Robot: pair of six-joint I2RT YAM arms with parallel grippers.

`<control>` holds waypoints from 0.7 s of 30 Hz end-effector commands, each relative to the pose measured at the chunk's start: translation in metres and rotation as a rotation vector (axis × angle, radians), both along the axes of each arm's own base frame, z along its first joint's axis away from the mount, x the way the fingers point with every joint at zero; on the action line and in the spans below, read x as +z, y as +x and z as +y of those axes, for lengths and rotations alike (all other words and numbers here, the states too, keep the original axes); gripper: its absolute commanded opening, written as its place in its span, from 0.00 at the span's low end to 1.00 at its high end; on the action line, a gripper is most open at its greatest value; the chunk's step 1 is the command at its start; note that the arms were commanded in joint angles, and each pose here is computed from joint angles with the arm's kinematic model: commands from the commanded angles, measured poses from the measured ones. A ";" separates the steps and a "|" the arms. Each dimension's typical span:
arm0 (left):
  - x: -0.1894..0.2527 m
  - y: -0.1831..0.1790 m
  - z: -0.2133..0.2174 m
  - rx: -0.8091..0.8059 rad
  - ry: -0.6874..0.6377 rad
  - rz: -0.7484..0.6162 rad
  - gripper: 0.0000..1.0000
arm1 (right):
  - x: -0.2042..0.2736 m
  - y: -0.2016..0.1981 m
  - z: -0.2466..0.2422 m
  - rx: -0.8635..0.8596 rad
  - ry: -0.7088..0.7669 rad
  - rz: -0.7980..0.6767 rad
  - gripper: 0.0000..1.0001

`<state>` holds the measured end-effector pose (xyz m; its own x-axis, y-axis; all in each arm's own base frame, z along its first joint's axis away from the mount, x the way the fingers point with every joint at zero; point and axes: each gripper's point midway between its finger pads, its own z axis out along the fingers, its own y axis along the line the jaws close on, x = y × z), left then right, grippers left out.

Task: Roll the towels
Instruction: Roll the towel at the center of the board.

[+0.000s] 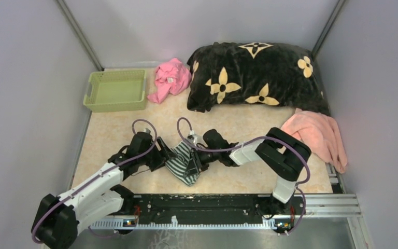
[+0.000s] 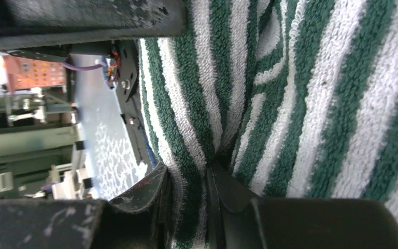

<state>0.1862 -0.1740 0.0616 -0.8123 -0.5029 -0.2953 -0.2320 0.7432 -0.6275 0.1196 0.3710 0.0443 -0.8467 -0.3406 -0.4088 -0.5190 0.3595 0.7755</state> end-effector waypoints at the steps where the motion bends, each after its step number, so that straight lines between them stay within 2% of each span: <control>1: -0.021 -0.007 0.000 -0.010 0.019 0.073 0.77 | -0.025 -0.016 -0.008 -0.002 -0.031 0.191 0.06; 6: -0.045 -0.013 0.012 -0.006 0.106 0.130 0.75 | -0.043 -0.013 -0.016 -0.065 -0.078 0.254 0.06; 8: -0.053 -0.016 0.016 -0.004 0.132 0.149 0.73 | -0.047 -0.011 -0.020 -0.083 -0.106 0.230 0.06; 10: -0.058 -0.016 0.016 -0.008 0.143 0.160 0.66 | -0.043 -0.007 -0.021 -0.090 -0.128 0.162 0.09; 16: -0.063 -0.012 0.016 -0.030 0.177 0.173 0.49 | -0.009 0.003 -0.022 -0.101 -0.286 -0.168 0.38; 21: -0.064 -0.012 0.020 -0.030 0.205 0.178 0.48 | 0.034 0.017 -0.028 -0.182 -0.429 -0.513 0.58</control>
